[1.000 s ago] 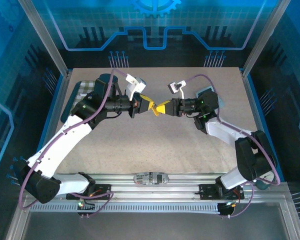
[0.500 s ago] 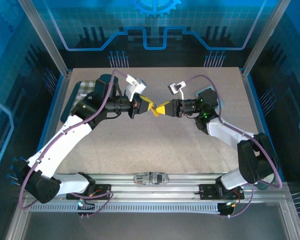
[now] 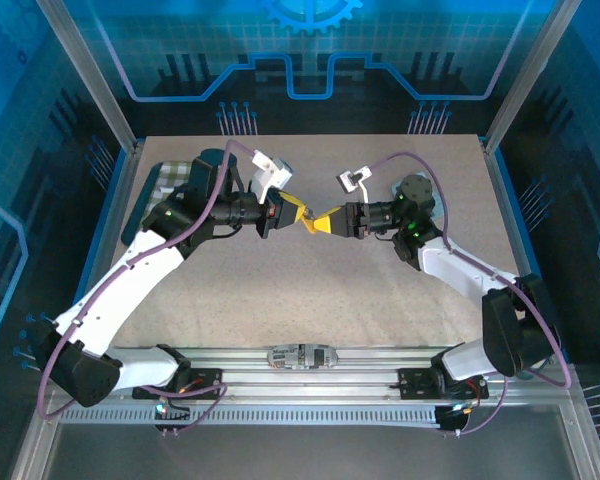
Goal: Remove the keys from the keyring
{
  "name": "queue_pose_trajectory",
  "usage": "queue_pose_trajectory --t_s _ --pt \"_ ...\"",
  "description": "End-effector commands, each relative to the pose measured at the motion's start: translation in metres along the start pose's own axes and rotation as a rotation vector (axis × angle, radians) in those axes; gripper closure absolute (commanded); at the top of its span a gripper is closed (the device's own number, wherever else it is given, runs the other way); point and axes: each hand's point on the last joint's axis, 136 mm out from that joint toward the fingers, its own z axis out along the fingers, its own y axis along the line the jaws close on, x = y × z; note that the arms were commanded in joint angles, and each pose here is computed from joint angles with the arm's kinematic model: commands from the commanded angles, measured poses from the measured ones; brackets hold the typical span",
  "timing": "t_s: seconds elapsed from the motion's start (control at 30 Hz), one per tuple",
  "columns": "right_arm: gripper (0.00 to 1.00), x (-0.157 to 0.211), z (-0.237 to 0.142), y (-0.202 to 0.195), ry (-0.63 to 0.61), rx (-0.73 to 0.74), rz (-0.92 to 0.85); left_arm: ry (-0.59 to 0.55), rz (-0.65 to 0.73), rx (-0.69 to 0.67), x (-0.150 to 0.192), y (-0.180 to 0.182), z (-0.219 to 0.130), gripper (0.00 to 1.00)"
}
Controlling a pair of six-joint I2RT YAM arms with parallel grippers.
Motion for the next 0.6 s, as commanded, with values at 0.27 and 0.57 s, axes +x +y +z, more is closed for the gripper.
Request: queue_pose_trajectory --t_s 0.27,0.57 --pt "0.80 -0.0106 -0.0023 0.0152 0.007 -0.009 -0.053 0.019 0.008 -0.003 0.0075 0.0014 -0.0008 1.00" --pt "0.78 -0.0111 -0.0019 0.0147 0.014 0.001 -0.057 0.017 0.008 0.007 0.0071 -0.0001 -0.0004 1.00"
